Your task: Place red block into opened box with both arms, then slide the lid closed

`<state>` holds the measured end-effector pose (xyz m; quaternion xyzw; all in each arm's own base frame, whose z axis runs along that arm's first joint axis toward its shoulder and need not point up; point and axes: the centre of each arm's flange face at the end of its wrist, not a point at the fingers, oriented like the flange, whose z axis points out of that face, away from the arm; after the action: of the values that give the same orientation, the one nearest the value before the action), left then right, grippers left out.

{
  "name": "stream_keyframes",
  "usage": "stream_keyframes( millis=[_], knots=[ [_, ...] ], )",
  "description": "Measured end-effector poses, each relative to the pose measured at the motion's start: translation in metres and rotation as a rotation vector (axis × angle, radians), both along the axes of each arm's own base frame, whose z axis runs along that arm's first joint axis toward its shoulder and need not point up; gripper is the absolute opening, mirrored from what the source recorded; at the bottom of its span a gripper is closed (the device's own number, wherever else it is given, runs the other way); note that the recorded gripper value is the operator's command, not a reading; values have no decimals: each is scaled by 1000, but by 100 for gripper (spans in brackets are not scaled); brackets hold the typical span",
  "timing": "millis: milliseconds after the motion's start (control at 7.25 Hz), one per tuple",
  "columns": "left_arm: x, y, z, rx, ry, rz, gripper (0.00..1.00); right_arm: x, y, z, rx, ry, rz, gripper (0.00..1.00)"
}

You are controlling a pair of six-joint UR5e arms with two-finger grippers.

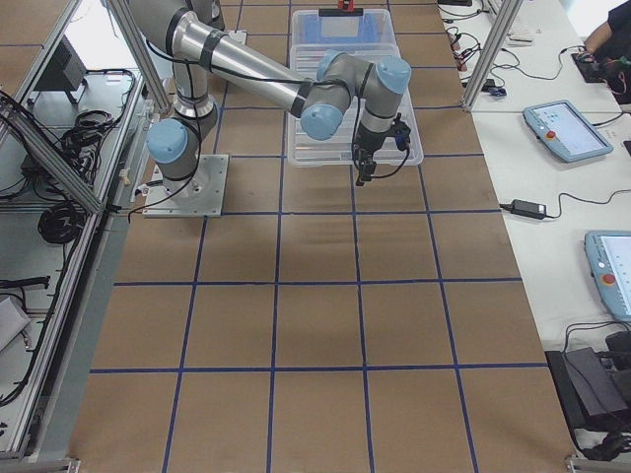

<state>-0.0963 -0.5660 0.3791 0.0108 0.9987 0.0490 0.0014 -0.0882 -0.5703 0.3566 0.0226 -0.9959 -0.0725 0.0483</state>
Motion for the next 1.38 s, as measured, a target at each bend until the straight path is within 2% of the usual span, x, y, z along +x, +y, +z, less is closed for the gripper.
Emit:
stream_keyframes(
  millis=[276, 552, 828, 1241, 1379],
  knots=[
    [-8, 3, -39, -35, 10, 17, 4, 2, 0, 15, -22, 3, -5, 100],
    [-18, 4, -75, -82, 29, 39, 4, 2, -3, 56, -40, 11, -11, 100],
    [-39, 7, -103, -91, 58, 51, 4, 7, 5, 98, -74, 25, -35, 100],
    [-43, 17, -140, -89, 54, 51, 5, 11, 10, 107, -77, 27, -32, 100],
    [-42, 17, -151, -83, 45, 52, 13, 11, 9, 106, -77, 27, -31, 100]
  ],
)
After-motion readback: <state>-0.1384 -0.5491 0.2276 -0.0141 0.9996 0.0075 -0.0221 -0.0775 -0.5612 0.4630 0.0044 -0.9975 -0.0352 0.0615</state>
